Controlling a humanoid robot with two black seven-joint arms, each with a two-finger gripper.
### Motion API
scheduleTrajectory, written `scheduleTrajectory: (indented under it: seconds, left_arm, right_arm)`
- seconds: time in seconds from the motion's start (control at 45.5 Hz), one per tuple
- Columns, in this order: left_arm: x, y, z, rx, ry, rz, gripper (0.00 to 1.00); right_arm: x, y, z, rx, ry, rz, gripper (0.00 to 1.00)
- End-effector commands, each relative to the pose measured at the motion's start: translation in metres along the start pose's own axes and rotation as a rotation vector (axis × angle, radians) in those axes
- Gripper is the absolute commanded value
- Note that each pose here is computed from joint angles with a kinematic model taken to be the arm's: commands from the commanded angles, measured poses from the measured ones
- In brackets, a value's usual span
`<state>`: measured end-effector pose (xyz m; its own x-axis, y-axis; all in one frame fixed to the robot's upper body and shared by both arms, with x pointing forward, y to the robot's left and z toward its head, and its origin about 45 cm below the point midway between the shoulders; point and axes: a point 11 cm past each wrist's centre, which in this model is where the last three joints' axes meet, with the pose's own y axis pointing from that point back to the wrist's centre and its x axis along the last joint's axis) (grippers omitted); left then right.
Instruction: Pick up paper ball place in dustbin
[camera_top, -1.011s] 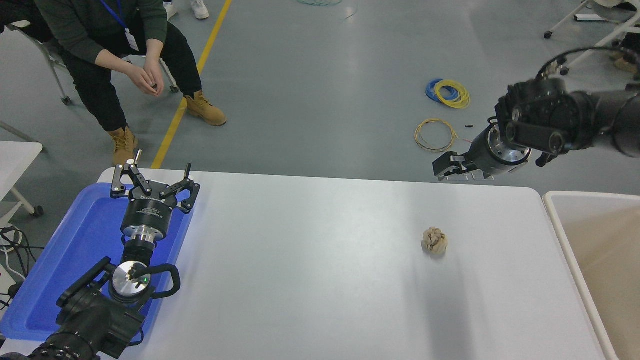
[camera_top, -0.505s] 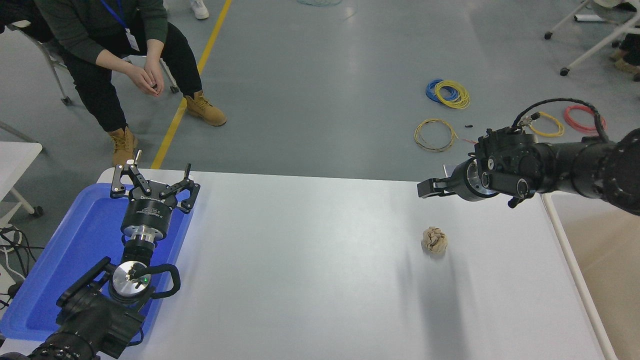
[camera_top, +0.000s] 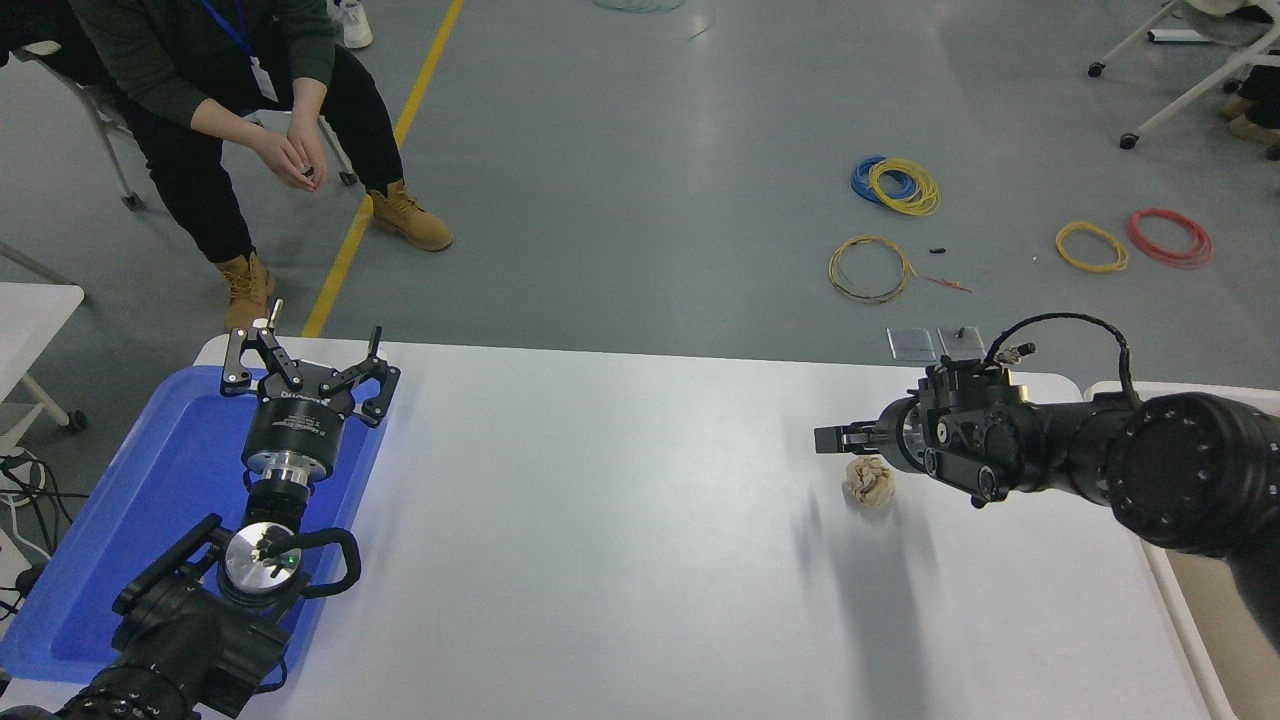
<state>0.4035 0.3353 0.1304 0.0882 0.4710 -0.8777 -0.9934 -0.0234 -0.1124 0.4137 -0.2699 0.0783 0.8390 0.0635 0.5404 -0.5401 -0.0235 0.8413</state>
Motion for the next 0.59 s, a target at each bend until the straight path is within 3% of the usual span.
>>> scheduleTrajectory:
  seconds: [0.0, 0.44, 0.571]
  left_arm:
    - [0.0, 0.0, 0.0, 0.0, 0.0, -0.001, 1.0]
    - [0.0, 0.0, 0.0, 0.0, 0.0, 0.001, 1.0]
    - [0.0, 0.0, 0.0, 0.0, 0.0, -0.001, 1.0]
  right_arm:
    - [-0.018, -0.01, 0.006, -0.017, -0.006, 0.007, 1.0]
    - [-0.029, -0.015, 0.005, -0.015, -0.001, 0.016, 0.97]
    - [-0.036, -0.016, 0.005, -0.015, 0.014, 0.011, 0.86]
